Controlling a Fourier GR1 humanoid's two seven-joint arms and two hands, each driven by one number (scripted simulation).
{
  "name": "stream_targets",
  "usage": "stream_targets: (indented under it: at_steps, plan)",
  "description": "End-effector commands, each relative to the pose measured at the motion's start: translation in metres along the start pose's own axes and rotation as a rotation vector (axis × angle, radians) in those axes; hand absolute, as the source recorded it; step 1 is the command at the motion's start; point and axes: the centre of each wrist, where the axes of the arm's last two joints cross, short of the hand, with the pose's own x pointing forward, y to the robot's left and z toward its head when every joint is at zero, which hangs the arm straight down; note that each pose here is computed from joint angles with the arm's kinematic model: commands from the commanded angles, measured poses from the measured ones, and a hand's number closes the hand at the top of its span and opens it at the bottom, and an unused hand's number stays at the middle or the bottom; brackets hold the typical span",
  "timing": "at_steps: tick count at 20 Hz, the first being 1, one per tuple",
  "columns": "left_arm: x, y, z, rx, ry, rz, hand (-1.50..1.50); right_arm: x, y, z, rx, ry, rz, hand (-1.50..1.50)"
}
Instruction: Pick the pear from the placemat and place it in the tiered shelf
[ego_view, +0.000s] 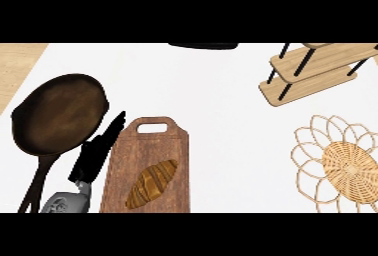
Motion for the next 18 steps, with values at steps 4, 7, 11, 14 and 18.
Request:
stream_targets:
  at_steps: [4,7,11,14,18]
  plan:
    - [-0.003,-0.011,-0.003,0.012,0.008,0.0,0.0,-0.004,0.022,-0.007,-0.025,-0.025,-0.341,-1.5]
    - [-0.004,0.002,0.0,0.007,0.014,-0.018,0.0,-0.007,-0.02,0.01,-0.213,-0.057,-0.413,-1.5]
    - [0.005,0.009,0.001,0.023,-0.001,0.001,0.0,-0.024,-0.048,0.029,-0.426,-0.076,-0.456,-1.5]
    - [-0.013,0.009,0.009,0.03,0.023,0.01,0.0,-0.021,-0.092,0.053,-0.573,-0.058,-0.446,-1.5]
    - [-0.007,0.01,0.01,0.033,0.004,-0.008,0.0,-0.056,-0.117,0.087,-0.653,0.072,-0.423,-1.5]
